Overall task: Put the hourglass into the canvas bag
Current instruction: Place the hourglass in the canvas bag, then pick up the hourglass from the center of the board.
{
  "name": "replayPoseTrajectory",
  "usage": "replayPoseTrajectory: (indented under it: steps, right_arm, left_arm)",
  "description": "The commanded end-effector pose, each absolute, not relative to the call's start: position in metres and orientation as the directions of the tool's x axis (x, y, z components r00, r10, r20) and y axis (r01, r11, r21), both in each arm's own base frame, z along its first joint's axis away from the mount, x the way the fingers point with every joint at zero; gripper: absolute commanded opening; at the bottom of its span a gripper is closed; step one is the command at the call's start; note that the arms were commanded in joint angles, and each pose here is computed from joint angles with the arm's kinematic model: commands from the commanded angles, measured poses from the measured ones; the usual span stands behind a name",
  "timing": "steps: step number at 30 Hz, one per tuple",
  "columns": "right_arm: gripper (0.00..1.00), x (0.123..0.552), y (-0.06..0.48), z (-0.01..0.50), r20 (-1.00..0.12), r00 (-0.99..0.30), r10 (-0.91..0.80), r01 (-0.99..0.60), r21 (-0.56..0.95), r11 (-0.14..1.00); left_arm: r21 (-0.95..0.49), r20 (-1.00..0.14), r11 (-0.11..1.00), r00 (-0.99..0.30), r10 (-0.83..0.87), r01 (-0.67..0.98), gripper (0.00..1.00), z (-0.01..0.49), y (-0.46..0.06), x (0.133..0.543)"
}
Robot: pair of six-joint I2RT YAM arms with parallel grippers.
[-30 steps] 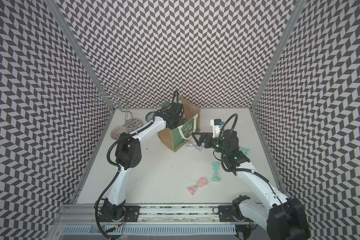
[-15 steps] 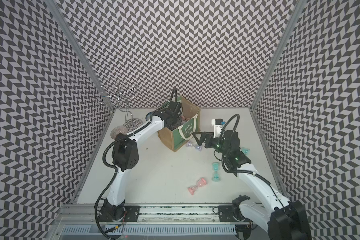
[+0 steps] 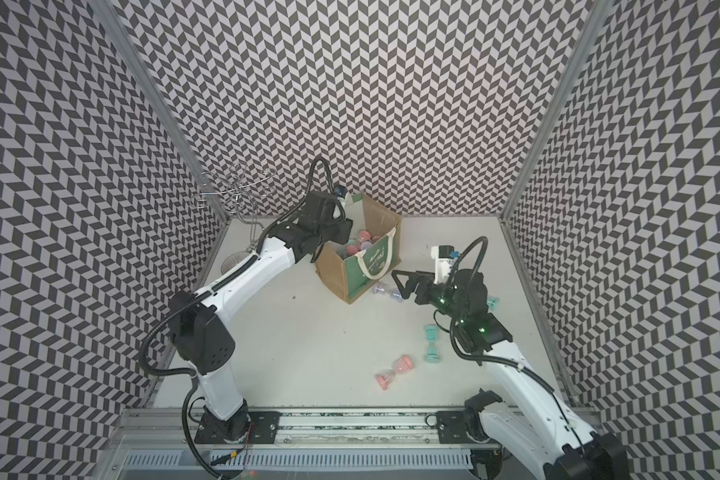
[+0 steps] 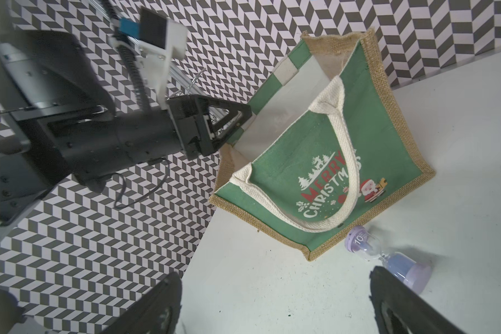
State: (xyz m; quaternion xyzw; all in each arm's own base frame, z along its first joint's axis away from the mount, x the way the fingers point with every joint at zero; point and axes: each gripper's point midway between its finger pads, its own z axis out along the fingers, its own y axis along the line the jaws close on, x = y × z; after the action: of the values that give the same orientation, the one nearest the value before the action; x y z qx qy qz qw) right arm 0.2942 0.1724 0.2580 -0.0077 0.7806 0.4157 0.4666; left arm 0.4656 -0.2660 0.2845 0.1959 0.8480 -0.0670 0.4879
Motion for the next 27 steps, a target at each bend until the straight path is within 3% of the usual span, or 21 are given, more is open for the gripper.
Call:
replayPoseTrajectory:
  steps: [1, 9, 15, 21, 27]
  right_arm:
    - [0.99, 0.290, 0.154, 0.248, -0.731, -0.553, 0.400, -0.321, 0.630, 0.707]
    - [0.99, 0.274, 0.126, 0.236, -0.728, -0.548, 0.413, -0.198, 0.592, 0.781]
    - [0.99, 0.265, 0.116, 0.224, -0.710, -0.561, 0.426, -0.139, 0.587, 0.797]
    - [0.99, 0.257, 0.116, 0.211, -0.694, -0.576, 0.433, -0.134, 0.602, 0.787]
    - [0.99, 0.253, 0.118, 0.195, -0.684, -0.592, 0.426, -0.142, 0.609, 0.780]
  left_arm:
    - [0.078, -0.914, 0.862, -0.311, 0.262, 0.500, 0.58, 0.318, -0.282, 0.452]
    - [0.256, -0.929, 0.684, -0.022, 0.370, 0.683, 0.61, 0.344, -0.323, 0.393]
    - [0.413, -0.872, 0.488, 0.178, 0.456, 0.769, 0.63, 0.328, -0.361, 0.342]
    - [0.469, -0.795, 0.322, 0.234, 0.560, 0.822, 0.67, 0.282, -0.390, 0.320]
    - [0.447, -0.734, 0.235, 0.204, 0.647, 0.863, 0.68, 0.230, -0.416, 0.321]
